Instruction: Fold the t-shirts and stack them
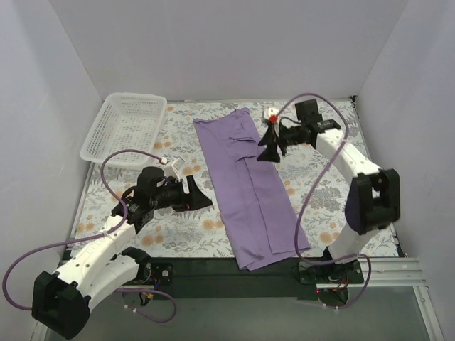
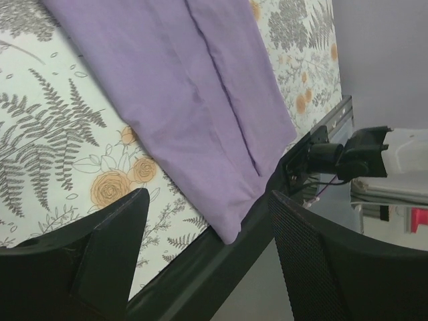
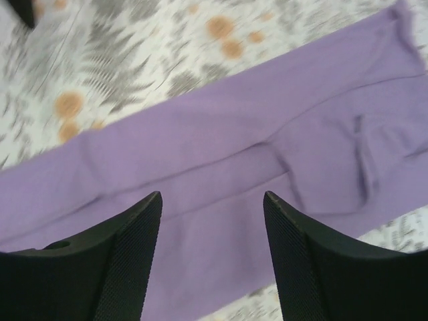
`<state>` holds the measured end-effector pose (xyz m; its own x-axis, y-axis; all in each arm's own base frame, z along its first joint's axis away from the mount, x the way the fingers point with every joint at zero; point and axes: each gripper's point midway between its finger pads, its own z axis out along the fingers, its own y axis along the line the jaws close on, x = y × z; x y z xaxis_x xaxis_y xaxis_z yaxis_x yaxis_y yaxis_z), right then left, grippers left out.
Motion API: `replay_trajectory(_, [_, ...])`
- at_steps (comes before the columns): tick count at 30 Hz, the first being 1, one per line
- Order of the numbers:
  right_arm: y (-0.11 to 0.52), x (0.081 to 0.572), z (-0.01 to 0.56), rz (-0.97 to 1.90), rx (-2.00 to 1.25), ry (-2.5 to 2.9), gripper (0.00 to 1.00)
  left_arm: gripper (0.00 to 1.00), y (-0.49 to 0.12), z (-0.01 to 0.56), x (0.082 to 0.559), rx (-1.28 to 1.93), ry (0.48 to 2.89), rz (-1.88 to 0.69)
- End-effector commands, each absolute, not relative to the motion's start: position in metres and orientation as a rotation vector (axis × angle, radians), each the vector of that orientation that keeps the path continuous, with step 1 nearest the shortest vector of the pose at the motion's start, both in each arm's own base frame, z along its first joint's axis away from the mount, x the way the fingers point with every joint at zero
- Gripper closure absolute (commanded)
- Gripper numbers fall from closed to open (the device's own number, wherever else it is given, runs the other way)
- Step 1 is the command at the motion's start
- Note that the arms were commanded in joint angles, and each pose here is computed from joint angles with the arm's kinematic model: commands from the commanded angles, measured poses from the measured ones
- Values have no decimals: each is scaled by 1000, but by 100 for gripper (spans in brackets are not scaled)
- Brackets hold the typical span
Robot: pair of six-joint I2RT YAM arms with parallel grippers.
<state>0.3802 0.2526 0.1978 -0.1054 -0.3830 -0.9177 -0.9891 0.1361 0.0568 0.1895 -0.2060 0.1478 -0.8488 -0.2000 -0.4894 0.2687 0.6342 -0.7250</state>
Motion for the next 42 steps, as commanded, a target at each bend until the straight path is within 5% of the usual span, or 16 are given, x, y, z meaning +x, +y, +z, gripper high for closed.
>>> replay_trajectory(1, [233, 292, 188, 879, -1633, 1367, 31, 29, -224, 175, 184, 253, 2239, -1187])
replay_trajectory(8, [165, 196, 141, 658, -1639, 1437, 12, 29, -289, 195, 109, 769, 2056, -1211])
replay_trajectory(13, [149, 161, 123, 691, -1585, 1496, 11, 29, -312, 167, 62, 1071, 1970, -1072])
replay_trajectory(23, [130, 186, 138, 638, -1441, 1586, 12, 29, -316, 89, 38, 1366, 1861, -617])
replay_trajectory(42, [119, 194, 137, 626, -1380, 1630, 12, 30, -304, 53, 38, 1627, 1594, -556])
